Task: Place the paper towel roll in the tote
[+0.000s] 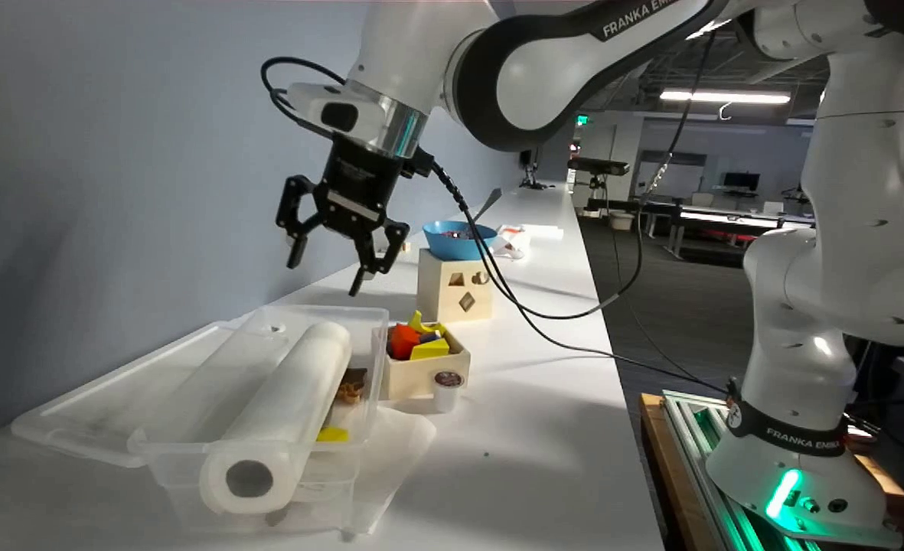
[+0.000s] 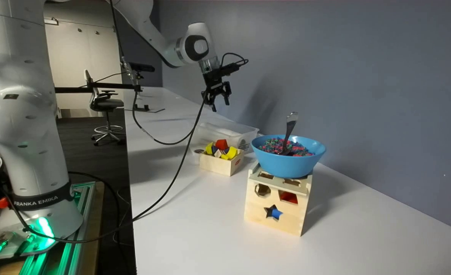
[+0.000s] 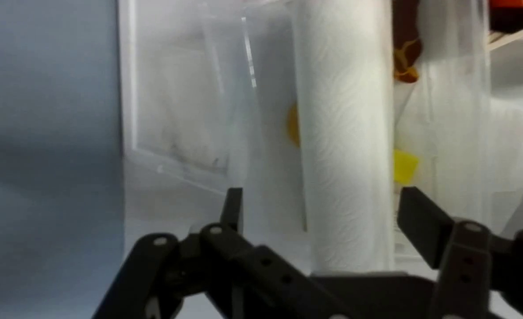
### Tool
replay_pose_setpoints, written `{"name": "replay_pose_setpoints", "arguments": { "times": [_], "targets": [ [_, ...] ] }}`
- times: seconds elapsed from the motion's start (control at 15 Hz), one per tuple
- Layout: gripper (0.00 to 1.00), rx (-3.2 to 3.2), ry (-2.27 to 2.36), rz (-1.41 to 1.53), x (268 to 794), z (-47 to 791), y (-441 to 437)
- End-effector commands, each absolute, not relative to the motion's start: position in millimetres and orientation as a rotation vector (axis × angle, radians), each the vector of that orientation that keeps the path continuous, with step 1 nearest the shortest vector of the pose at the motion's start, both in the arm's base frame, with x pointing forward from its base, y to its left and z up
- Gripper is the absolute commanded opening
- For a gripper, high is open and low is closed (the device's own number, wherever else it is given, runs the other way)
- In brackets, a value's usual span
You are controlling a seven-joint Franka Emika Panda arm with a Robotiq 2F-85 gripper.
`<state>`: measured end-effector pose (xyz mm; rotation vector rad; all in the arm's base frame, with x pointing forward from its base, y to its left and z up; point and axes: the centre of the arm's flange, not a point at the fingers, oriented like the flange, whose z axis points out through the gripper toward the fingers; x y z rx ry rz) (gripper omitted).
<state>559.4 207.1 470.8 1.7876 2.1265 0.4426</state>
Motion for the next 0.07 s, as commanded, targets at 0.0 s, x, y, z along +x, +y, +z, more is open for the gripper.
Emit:
{"name": "replay_pose_setpoints", "arguments": {
  "times": [0.0],
  "targets": [
    [0.96, 1.774, 2.110, 0.492, 560.9, 475.6, 209.2]
  ]
}}
